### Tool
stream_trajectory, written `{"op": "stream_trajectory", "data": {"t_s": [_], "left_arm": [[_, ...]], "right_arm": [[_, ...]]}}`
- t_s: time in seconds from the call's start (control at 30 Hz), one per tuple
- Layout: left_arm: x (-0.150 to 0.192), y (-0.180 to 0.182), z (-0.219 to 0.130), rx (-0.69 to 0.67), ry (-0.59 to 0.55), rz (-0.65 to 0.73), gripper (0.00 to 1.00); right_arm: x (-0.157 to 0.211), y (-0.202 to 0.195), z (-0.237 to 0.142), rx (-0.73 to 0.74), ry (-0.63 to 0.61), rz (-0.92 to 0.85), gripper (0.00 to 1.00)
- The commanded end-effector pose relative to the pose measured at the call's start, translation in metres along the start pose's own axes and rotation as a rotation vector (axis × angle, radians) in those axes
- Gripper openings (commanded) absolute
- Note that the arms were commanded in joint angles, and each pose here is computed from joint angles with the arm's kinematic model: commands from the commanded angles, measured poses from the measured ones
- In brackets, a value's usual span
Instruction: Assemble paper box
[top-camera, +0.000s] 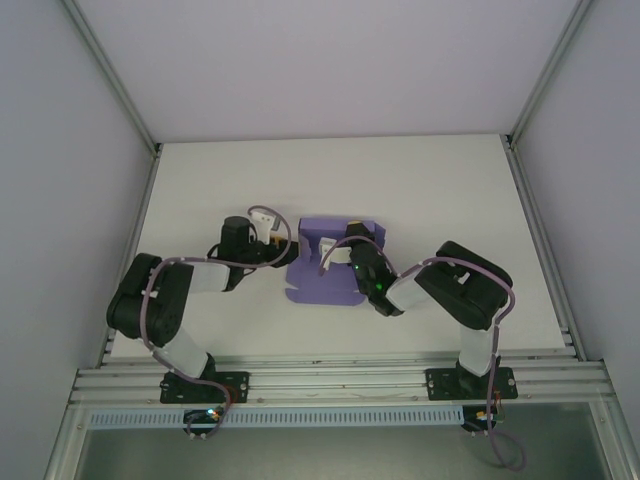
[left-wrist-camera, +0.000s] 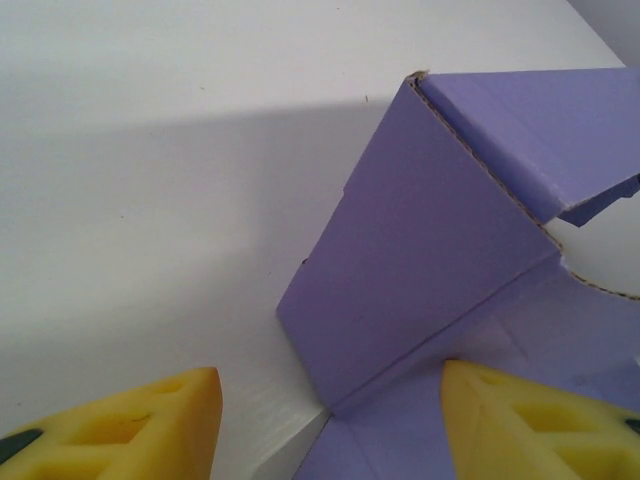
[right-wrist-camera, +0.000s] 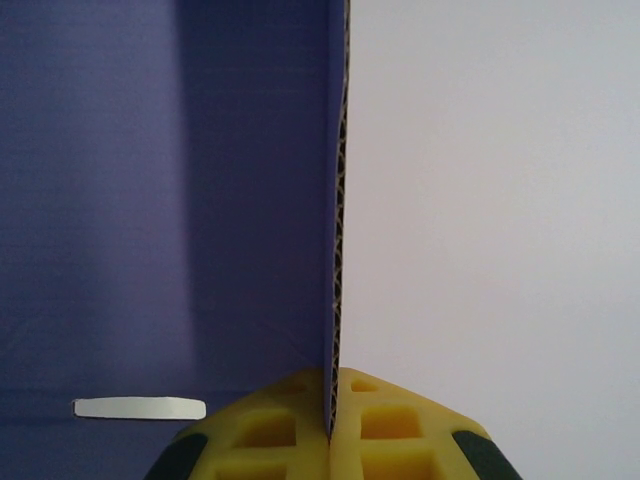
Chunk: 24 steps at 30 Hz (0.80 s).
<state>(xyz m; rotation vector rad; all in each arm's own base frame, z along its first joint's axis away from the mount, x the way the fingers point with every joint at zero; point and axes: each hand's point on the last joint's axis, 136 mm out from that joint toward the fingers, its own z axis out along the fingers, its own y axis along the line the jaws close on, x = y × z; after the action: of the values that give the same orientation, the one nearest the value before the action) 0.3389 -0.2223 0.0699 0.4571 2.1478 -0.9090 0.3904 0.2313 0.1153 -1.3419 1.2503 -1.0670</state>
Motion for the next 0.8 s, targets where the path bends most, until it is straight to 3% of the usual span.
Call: {"op": "stream_trajectory", "data": {"t_s": [0.0, 0.27, 0.4, 0.53, 0.77], "left_arm": [[-0.011, -0.001, 0.006, -0.005, -0.050, 0.061, 0.60], [-0.014, -0.011, 0.029, 0.007, -0.052, 0.126, 0.59], [-0.025, -0.002, 0.035, -0.061, -0.121, 0.111, 0.48], [-0.041, 0.002, 0.039, -0.122, -0.219, 0.126, 0.47], [-0.051, 0.011, 0.051, -0.208, -0.265, 0.126, 0.34]], "right_arm": [[-0.001, 0.005, -0.004, -0.019, 0.005, -0.001, 0.00], [-0.002, 0.015, -0.002, -0.057, 0.007, -0.006, 0.00], [-0.002, 0.022, -0.004, -0.086, 0.004, -0.015, 0.00], [-0.002, 0.030, -0.006, -0.129, 0.003, -0.011, 0.00], [-0.002, 0.043, -0.009, -0.206, 0.000, -0.007, 0.00]]}}
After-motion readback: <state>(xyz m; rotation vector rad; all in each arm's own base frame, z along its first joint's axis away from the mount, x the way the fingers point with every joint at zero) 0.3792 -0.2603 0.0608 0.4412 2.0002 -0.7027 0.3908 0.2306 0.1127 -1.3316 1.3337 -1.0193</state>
